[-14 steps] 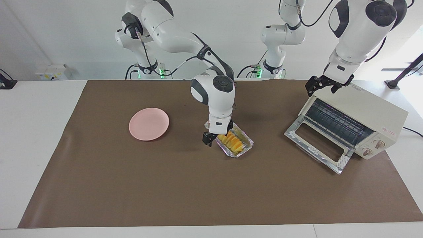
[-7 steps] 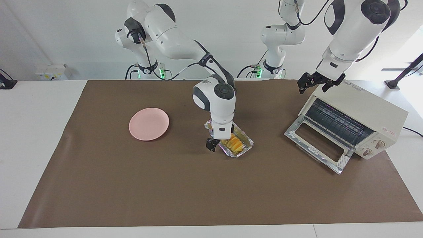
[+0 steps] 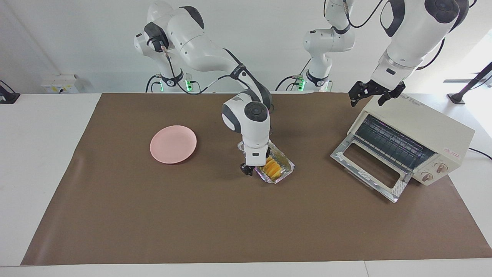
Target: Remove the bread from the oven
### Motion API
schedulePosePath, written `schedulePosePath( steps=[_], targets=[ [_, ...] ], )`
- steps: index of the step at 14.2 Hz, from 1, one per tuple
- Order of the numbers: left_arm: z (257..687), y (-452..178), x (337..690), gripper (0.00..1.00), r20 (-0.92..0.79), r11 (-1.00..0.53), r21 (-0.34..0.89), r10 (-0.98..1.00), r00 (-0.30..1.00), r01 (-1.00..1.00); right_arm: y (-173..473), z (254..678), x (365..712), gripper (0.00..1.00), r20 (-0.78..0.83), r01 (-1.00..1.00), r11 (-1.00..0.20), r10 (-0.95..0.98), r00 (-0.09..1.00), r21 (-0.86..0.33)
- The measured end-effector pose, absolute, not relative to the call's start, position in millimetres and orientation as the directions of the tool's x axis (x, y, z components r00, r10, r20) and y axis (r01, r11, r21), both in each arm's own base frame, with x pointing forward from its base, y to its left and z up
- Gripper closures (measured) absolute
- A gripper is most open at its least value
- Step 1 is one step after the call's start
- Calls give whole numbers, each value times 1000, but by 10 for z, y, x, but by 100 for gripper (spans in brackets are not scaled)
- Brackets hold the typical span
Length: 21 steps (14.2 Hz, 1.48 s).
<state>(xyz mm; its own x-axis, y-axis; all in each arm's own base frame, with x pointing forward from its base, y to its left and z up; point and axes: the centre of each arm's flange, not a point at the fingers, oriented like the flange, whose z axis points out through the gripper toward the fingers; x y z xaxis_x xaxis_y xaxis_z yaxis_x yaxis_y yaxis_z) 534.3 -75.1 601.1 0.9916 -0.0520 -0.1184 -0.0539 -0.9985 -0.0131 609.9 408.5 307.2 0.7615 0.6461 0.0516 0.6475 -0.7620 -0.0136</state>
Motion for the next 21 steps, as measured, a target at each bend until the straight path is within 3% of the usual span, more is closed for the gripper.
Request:
schedulePosePath(
  steps=[5,10,13,17,21],
  targets=[
    [6012,-686,5350,0,-118,-999,-13,-40,992,-42,4046,3055,6102,98,32,644,-765,643,765,-17],
    [6024,-685,5345,0,-116,-999,-13,-40,992,-41,3992,3131,6095,98,-24,634,-773,634,773,-31],
    [6024,-685,5345,0,-116,-999,-13,-40,992,-41,3781,3475,6254,98,-47,581,-810,585,810,-73],
    [6024,-685,5345,0,-116,-999,-13,-40,992,-41,3003,3943,6695,98,-36,372,-926,375,926,-62],
    [6024,-685,5345,0,-116,-999,-13,-39,992,-41,2262,3911,6998,98,-30,203,-979,203,979,-9]
  ],
)
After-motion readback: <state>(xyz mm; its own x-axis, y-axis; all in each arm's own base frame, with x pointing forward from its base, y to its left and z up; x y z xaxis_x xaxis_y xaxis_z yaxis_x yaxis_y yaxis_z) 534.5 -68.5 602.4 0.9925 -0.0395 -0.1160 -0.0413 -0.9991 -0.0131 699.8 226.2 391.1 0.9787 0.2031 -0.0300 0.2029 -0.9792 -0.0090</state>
